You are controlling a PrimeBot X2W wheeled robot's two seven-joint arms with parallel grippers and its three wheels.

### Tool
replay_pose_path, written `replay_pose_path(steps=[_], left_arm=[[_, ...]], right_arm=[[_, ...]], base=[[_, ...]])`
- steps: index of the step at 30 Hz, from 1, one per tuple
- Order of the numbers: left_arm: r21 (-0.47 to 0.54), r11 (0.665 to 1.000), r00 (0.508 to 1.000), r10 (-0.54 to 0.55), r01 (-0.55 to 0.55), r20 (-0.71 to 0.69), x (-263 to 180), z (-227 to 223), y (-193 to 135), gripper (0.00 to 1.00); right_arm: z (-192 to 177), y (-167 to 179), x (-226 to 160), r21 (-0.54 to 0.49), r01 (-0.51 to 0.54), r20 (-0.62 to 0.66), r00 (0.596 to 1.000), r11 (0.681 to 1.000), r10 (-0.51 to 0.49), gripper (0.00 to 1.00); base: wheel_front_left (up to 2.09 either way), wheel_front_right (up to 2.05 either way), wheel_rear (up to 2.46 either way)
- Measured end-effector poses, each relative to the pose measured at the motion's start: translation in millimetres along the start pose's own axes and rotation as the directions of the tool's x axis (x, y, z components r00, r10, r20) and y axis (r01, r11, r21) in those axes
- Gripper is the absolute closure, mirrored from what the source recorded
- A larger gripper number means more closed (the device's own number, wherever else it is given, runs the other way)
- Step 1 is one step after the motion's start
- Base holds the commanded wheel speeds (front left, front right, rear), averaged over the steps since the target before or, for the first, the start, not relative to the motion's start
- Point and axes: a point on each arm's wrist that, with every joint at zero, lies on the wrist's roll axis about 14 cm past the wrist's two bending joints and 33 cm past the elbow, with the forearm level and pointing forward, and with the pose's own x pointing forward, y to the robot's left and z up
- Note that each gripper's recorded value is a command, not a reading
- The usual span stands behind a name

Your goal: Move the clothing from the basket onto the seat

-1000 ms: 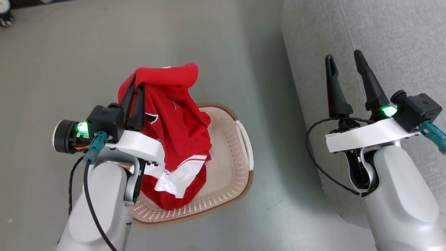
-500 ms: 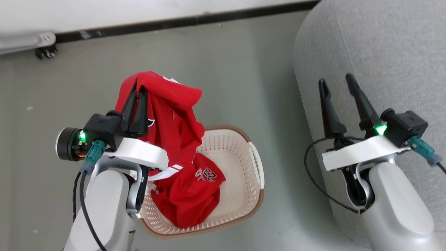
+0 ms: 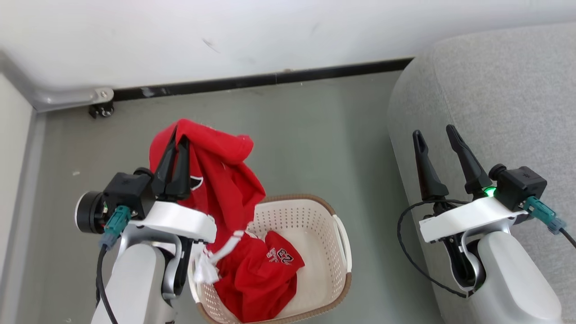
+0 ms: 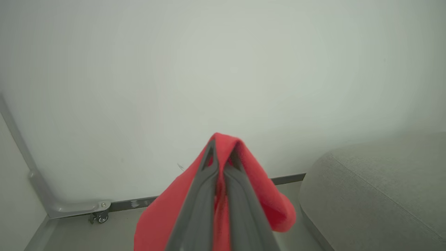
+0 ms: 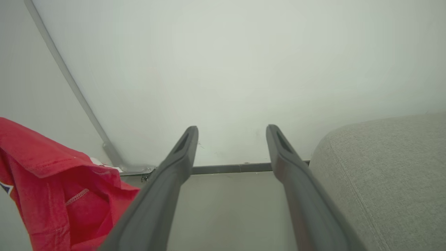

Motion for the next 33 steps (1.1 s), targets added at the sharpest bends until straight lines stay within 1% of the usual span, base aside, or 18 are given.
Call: replay_pose_path(steps=[2, 10, 13, 20, 28, 33], left_arm=[[0.0, 1.0, 1.0, 0.004, -0.004, 0.008, -6, 5, 1, 1.0], [-0.003, 1.0, 1.0, 0.006, -0.006, 0.024, -30, 17, 3, 1.0], [0.0, 1.0, 0.999, -0.002, 0.002, 0.048, -34, 27, 1, 1.0], [0.009, 1.0, 0.994, -0.031, 0.03, 0.108, -42, 52, -5, 1.0], [0.025, 0.997, 0.985, -0.073, 0.07, 0.155, -49, 71, -15, 1.0], [0.041, 0.994, 0.977, -0.105, 0.099, 0.184, -51, 83, -24, 1.0]], right_arm=[[5, 2, -3, 0.005, -0.004, 0.011, 1.0, 1.0, 0.004, 0.0], [4, 13, -24, 0.019, -0.024, 0.006, 1.0, 1.0, 0.024, 0.0], [6, 25, -27, 0.008, -0.059, 0.005, 0.998, 0.998, 0.059, 0.0], [-2, 53, -40, -0.034, -0.161, -0.048, 0.986, 0.986, 0.159, 0.0], [-1, 91, -51, -0.074, -0.294, -0.088, 0.954, 0.953, 0.288, 0.0], [-8, 122, -64, -0.085, -0.398, -0.137, 0.913, 0.913, 0.385, 0.0]], base=[[0.0, 0.0, 0.0], [0.0, 0.0, 0.0], [0.0, 0.0, 0.0], [0.0, 0.0, 0.0], [0.0, 0.0, 0.0], [0.0, 0.0, 0.0]])
